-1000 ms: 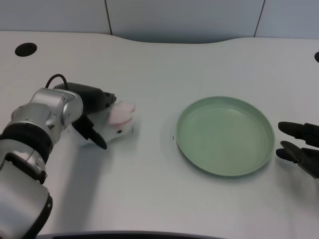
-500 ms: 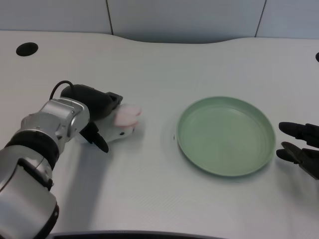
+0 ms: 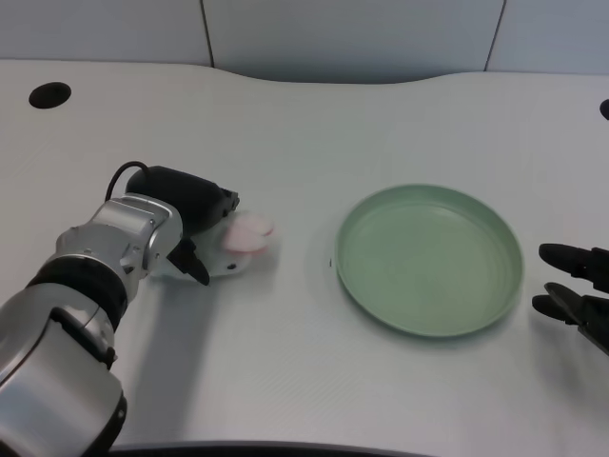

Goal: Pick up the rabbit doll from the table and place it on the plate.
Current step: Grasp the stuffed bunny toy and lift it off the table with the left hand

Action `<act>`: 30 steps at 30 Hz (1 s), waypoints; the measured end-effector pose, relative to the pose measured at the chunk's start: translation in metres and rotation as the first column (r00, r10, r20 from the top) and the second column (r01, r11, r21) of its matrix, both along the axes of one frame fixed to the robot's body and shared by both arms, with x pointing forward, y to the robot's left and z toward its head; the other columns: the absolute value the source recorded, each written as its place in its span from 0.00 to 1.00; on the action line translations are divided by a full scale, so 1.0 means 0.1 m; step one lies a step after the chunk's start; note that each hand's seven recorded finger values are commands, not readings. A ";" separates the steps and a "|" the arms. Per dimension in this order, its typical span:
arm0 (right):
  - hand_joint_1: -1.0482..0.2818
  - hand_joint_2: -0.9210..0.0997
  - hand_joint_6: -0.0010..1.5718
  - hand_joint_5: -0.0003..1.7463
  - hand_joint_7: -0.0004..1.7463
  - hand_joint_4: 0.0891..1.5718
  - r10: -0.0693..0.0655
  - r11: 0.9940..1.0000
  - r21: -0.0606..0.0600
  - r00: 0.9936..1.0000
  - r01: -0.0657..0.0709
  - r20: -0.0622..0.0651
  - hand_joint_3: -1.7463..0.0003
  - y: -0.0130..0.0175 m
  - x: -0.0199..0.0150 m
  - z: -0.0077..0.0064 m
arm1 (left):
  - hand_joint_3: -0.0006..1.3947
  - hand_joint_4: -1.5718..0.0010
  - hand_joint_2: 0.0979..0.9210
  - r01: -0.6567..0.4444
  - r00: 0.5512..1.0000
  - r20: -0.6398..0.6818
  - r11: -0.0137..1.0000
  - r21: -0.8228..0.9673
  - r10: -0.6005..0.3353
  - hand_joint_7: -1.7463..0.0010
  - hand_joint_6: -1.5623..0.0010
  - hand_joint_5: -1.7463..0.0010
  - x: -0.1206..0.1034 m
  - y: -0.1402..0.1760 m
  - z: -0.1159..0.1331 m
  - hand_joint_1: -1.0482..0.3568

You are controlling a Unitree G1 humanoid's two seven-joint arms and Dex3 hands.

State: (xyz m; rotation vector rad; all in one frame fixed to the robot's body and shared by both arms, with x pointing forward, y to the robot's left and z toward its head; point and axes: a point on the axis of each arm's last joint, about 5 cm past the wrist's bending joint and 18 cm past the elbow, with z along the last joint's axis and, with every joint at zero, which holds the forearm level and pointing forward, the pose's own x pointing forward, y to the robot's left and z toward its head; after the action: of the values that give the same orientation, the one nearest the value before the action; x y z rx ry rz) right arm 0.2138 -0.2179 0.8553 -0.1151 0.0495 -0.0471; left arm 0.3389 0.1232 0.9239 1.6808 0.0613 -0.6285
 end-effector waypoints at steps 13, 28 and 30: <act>0.48 0.00 0.54 0.01 0.00 0.70 -0.011 1.000 0.017 1.000 0.010 0.020 0.95 0.001 -0.062 0.012 | 0.00 0.89 0.88 0.012 1.000 0.014 0.999 -0.030 -0.011 0.30 0.86 0.16 -0.01 0.02 -0.01 0.48; 0.49 0.00 0.54 0.01 0.00 0.71 -0.013 1.000 0.023 1.000 0.013 0.011 0.95 0.018 -0.061 -0.008 | 0.05 0.53 1.00 0.093 0.969 0.237 0.990 -0.105 -0.066 0.06 0.67 0.01 -0.06 0.05 -0.10 0.62; 0.48 0.00 0.55 0.01 0.01 0.71 -0.013 1.000 0.024 1.000 0.013 0.009 0.95 0.027 -0.054 -0.013 | 0.08 0.51 1.00 0.098 0.967 0.245 0.988 -0.118 -0.066 0.02 0.66 0.00 -0.05 0.04 -0.08 0.62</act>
State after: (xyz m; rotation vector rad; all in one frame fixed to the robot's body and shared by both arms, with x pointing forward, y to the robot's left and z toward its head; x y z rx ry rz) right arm 0.2084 -0.2152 0.8540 -0.0901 0.0420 -0.0598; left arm 0.3338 0.1275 0.9161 1.6274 -0.2198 -0.4756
